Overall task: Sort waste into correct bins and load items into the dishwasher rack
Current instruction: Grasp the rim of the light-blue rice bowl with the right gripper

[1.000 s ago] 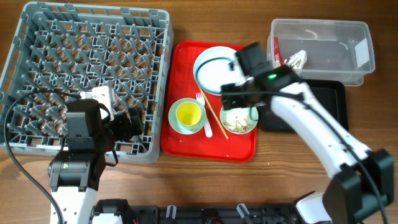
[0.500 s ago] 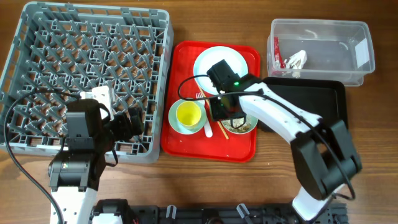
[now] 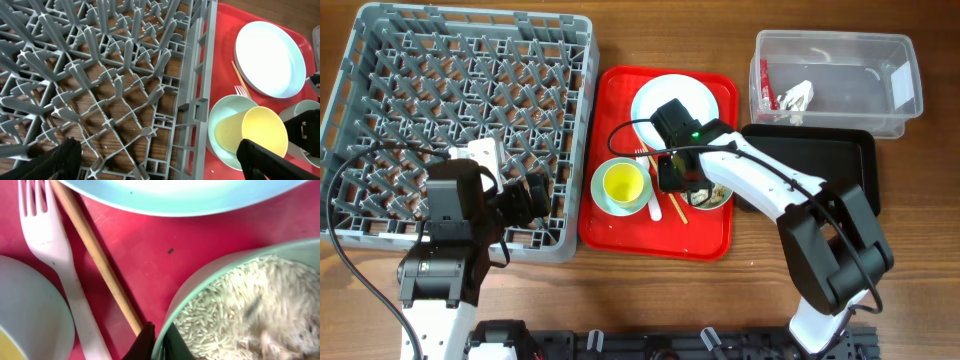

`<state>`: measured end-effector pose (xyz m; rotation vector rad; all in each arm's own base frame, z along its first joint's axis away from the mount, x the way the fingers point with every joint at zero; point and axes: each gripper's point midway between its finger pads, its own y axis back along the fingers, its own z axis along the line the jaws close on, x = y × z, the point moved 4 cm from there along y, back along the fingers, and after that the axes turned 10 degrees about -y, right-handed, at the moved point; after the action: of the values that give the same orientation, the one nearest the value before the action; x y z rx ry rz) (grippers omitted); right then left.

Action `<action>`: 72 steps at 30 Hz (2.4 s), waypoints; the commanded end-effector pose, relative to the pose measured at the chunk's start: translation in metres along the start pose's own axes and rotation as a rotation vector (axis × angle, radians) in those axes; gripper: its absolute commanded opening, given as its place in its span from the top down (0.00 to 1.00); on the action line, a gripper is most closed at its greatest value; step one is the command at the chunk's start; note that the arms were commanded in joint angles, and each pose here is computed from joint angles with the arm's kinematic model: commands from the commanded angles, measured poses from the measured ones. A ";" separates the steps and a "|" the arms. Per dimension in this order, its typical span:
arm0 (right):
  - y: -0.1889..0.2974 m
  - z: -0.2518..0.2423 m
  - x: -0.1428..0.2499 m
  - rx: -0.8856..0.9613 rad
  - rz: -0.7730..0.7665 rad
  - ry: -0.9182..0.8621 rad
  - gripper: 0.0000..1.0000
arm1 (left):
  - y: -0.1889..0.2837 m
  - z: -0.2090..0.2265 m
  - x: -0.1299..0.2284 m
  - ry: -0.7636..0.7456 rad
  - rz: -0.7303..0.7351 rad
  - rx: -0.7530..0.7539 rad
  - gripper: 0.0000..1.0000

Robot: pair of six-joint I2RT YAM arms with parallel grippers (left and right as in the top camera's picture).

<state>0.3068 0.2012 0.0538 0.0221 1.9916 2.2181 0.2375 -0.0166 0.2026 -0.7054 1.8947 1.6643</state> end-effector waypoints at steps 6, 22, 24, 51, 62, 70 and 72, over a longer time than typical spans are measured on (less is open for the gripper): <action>0.002 0.000 -0.003 0.013 -0.013 -0.019 0.96 | 0.004 0.001 -0.006 0.011 -0.019 -0.005 0.00; 0.018 0.009 -0.020 0.000 -0.075 -0.016 0.64 | 0.004 0.001 -0.006 0.011 -0.019 -0.005 0.00; 0.017 0.008 -0.018 0.006 -0.067 -0.028 0.64 | 0.004 0.001 -0.006 0.011 -0.019 -0.005 0.00; 0.004 -0.003 -0.004 0.038 -0.023 -0.081 0.96 | 0.004 0.001 -0.006 0.011 -0.019 -0.005 0.00; 0.051 0.010 -0.014 -0.024 -0.061 0.003 0.96 | 0.004 0.001 -0.006 0.011 -0.020 -0.005 0.00; 0.114 0.008 -0.026 -0.154 -0.171 0.002 0.95 | 0.004 0.001 -0.006 0.011 -0.020 -0.005 0.00; 0.128 0.002 -0.029 -0.195 -0.185 0.008 0.96 | 0.004 0.001 -0.007 0.011 -0.020 -0.005 0.00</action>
<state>0.3154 0.1967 0.1437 -0.0989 1.8274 2.2386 0.2376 -0.0166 0.2026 -0.7056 1.8945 1.6640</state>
